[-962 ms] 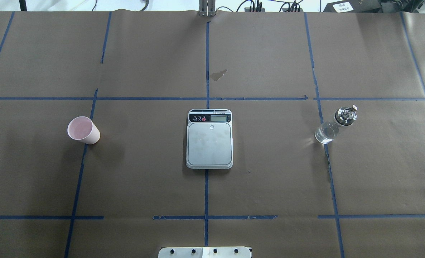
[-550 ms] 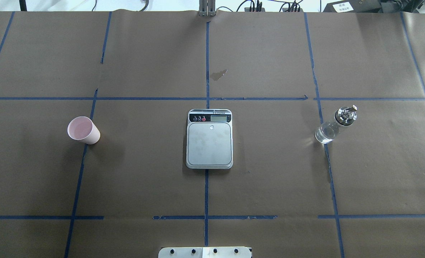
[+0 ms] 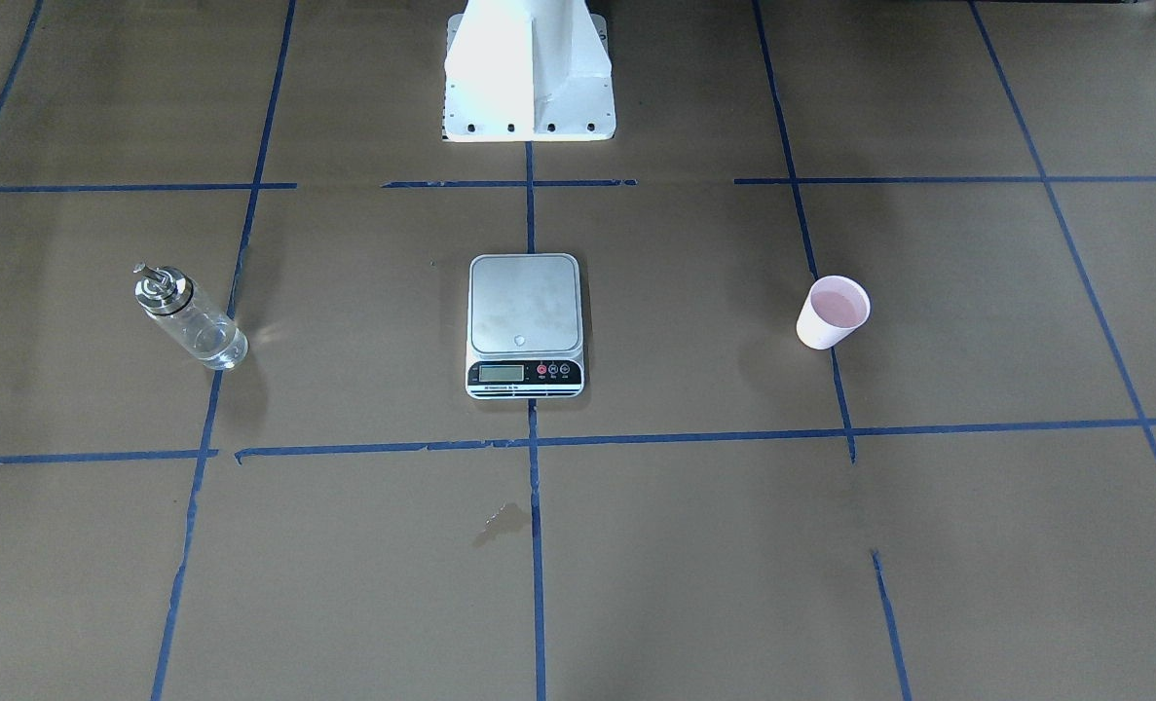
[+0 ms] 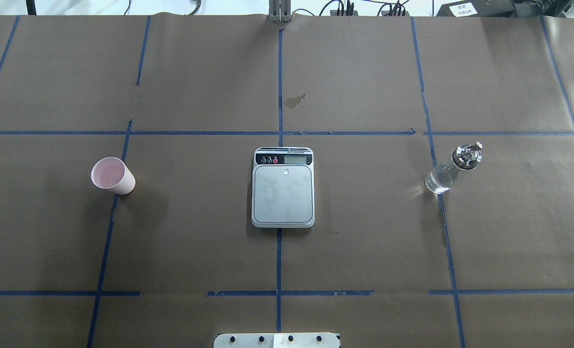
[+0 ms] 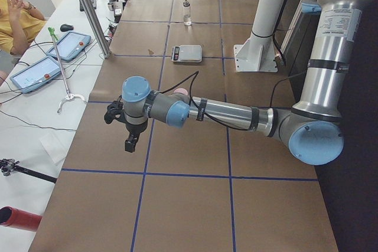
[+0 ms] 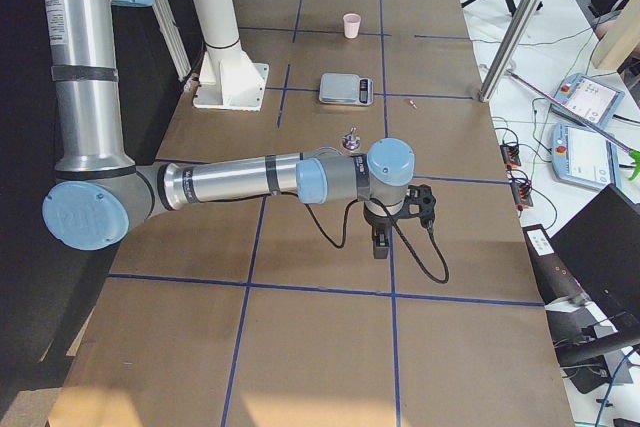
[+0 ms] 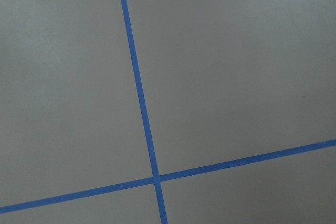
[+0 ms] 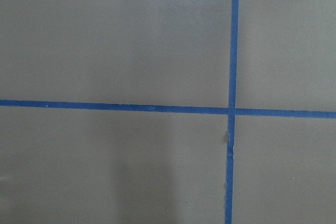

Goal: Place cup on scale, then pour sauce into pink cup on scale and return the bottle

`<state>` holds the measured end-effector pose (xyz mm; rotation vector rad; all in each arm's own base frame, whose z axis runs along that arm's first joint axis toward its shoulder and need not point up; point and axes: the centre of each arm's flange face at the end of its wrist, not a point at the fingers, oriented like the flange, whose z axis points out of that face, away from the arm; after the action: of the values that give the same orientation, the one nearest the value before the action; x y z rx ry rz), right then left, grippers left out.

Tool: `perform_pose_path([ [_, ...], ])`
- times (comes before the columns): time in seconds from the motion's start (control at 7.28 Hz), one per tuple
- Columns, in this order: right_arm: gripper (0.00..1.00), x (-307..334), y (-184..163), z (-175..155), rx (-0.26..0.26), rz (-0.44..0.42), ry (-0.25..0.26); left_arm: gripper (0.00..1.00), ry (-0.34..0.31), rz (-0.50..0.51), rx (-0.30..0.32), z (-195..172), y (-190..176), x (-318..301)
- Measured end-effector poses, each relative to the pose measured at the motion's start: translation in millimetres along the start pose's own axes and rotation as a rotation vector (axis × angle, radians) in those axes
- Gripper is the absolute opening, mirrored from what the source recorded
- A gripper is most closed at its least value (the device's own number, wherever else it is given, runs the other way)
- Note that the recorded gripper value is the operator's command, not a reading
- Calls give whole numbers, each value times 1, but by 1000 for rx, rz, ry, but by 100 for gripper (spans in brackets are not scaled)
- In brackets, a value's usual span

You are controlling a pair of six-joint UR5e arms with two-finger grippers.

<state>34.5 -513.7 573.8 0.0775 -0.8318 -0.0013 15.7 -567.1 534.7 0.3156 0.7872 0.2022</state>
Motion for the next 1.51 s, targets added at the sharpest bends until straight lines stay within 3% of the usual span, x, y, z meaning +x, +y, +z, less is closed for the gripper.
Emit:
perform_pose_path([
  [0.14,100,-1,1,0,10,-13,-1,100,55,27,-1,14,-7,53],
  [0.55,100,-2,2,-1,31,-34,-10,99,147,-134,-63,51,-9,174],
  [0.96,100,-6,4,1,22,-32,-52,99,157,-209,-147,93,1,226],
  [1.51,100,-12,5,-1,24,-38,-76,97,130,-190,-191,127,19,265],
])
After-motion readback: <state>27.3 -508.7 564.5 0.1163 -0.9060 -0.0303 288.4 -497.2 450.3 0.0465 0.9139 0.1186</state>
